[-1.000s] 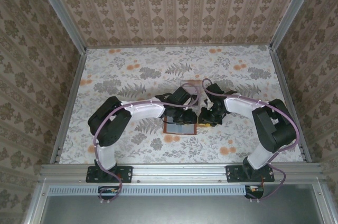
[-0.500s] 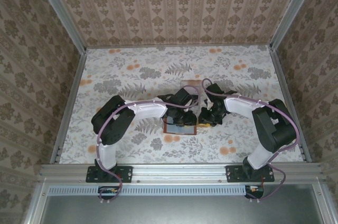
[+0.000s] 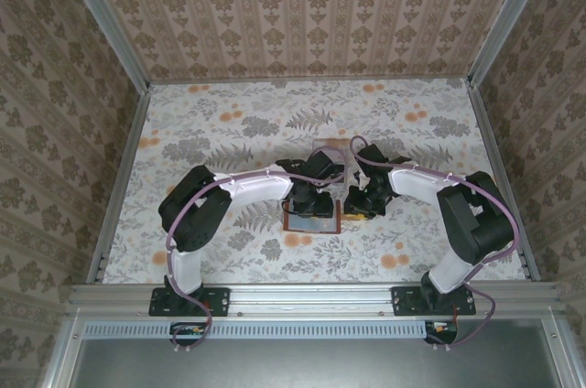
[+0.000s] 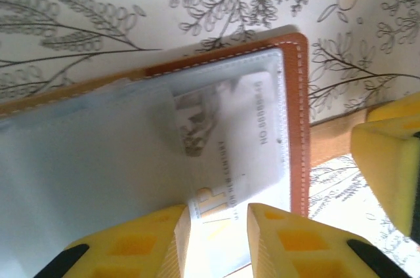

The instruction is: Take the credit cards out of the card holder

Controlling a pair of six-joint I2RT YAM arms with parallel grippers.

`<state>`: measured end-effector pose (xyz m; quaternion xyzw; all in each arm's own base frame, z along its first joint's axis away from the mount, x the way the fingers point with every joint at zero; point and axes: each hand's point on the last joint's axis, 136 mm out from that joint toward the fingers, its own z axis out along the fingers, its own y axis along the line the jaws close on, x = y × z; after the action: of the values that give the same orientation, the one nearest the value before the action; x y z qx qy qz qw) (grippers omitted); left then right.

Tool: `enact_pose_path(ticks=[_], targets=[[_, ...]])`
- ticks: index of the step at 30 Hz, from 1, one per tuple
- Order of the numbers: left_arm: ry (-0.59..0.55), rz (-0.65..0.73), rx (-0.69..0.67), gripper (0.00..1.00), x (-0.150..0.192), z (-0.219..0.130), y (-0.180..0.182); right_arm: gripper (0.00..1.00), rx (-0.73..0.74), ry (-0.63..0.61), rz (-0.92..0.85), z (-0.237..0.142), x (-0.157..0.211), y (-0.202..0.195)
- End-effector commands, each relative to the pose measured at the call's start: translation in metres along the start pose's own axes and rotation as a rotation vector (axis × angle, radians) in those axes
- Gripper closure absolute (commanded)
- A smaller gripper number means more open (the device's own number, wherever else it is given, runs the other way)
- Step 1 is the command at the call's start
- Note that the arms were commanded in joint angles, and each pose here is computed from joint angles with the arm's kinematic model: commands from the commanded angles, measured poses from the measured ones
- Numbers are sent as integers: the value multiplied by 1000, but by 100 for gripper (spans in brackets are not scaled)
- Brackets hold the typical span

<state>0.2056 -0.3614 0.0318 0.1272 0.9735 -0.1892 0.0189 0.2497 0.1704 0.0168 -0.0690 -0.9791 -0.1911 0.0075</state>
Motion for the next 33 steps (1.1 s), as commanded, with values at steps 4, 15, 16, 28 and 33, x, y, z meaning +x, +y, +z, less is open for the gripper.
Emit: enact_pose_path(ticks=[4,15,16,28,33], targets=[[-14,34,-164,67,5,-20,28,74,35,11,-16,2,2,-5],[-45,54,-228,63,1,-38,34,74,34,13,-16,1,2,-5],[-47,56,-235,62,1,-39,35,74,34,12,-17,1,2,-5],[-56,71,-249,65,0,-46,35,74,34,13,-17,1,3,-4],[-64,74,-221,75,-1,-48,30,74,33,10,-17,0,1,-4]])
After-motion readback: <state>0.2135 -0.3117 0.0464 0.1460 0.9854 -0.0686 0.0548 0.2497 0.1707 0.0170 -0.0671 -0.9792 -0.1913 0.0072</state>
